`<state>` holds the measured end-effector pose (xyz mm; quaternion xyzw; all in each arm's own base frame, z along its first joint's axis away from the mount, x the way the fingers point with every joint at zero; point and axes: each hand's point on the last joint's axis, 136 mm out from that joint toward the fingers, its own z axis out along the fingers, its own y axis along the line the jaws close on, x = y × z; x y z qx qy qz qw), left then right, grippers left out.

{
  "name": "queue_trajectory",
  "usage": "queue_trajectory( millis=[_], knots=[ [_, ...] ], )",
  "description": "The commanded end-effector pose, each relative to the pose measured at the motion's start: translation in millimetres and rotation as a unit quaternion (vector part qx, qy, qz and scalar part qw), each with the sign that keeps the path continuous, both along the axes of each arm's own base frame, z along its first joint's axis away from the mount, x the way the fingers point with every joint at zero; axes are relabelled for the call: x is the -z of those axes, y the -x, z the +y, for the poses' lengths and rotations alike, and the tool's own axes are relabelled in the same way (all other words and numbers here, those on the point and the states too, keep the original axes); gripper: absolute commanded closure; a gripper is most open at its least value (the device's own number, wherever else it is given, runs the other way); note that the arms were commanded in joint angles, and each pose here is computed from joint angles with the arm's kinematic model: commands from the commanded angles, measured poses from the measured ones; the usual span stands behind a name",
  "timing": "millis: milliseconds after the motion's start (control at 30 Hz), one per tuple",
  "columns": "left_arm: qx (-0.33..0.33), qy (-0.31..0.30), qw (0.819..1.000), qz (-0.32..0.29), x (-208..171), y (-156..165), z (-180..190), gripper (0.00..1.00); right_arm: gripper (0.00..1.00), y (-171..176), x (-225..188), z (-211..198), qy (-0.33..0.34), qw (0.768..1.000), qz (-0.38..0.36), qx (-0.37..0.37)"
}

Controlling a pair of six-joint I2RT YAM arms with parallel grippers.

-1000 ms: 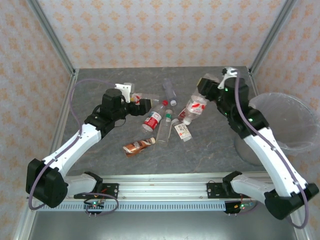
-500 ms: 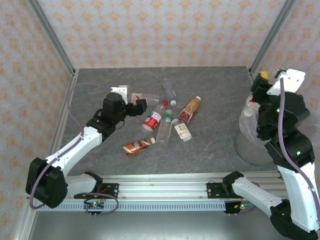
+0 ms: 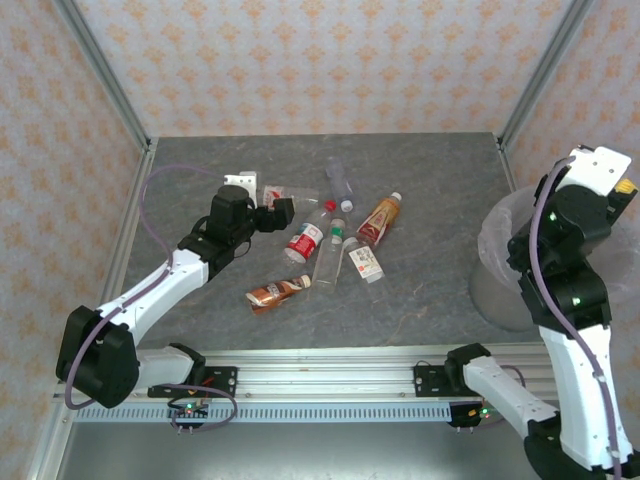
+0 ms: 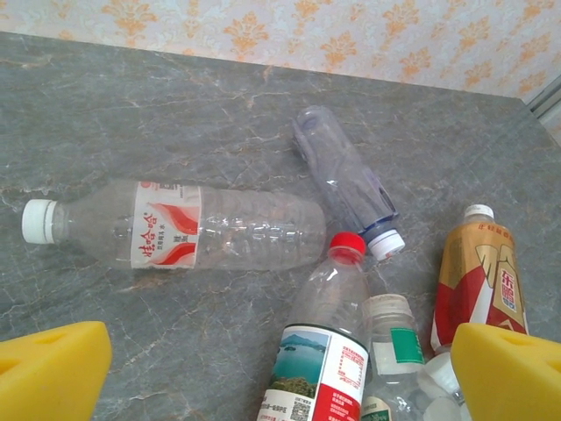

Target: Put the plastic bottles in the bin

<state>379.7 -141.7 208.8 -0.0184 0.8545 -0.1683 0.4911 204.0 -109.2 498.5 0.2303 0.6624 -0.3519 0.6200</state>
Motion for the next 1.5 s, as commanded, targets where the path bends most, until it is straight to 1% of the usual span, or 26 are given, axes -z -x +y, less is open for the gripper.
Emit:
queue_trajectory(
  millis=[0,133,200,400,567,700,833,1100,1167,1267,1467],
  knots=[
    [-0.026,0.004,1.0,-0.011,-10,-4,6,0.0,0.42,-24,35,-6,-0.029,0.999,0.041,-0.004],
    [-0.05,0.005,0.999,-0.005,-8,0,16,0.0,0.42,-45,75,-26,-0.058,0.994,0.09,0.017],
    [-0.07,0.005,0.998,0.0,-4,3,24,0.0,0.42,-51,95,-38,-0.087,0.99,0.11,0.022],
    [-0.101,0.036,0.994,-0.002,1,3,37,0.0,0.4,-63,149,-56,-0.167,0.974,0.154,0.003],
    [-0.114,0.033,0.993,0.005,4,2,43,0.0,0.38,-80,192,-53,-0.218,0.958,0.183,-0.023],
    [-0.108,0.031,0.994,0.007,1,4,43,0.0,0.37,-99,221,-34,-0.267,0.939,0.201,-0.078],
    [-0.116,0.031,0.993,0.002,-1,6,47,0.0,0.35,-110,240,-22,-0.297,0.924,0.214,-0.11],
    [-0.13,0.027,0.991,0.0,-1,8,53,0.0,0.26,-125,247,2,-0.334,0.903,0.202,-0.18],
    [-0.131,0.027,0.991,-0.002,-2,8,53,0.0,0.21,-125,242,-1,-0.329,0.909,0.19,-0.17],
    [-0.133,0.028,0.991,-0.001,-2,8,54,0.0,0.09,-120,233,-11,-0.314,0.922,0.174,-0.144],
    [-0.143,0.027,0.989,0.003,2,9,57,0.0,0.07,-103,211,-23,-0.294,0.94,0.142,-0.1]
  ],
)
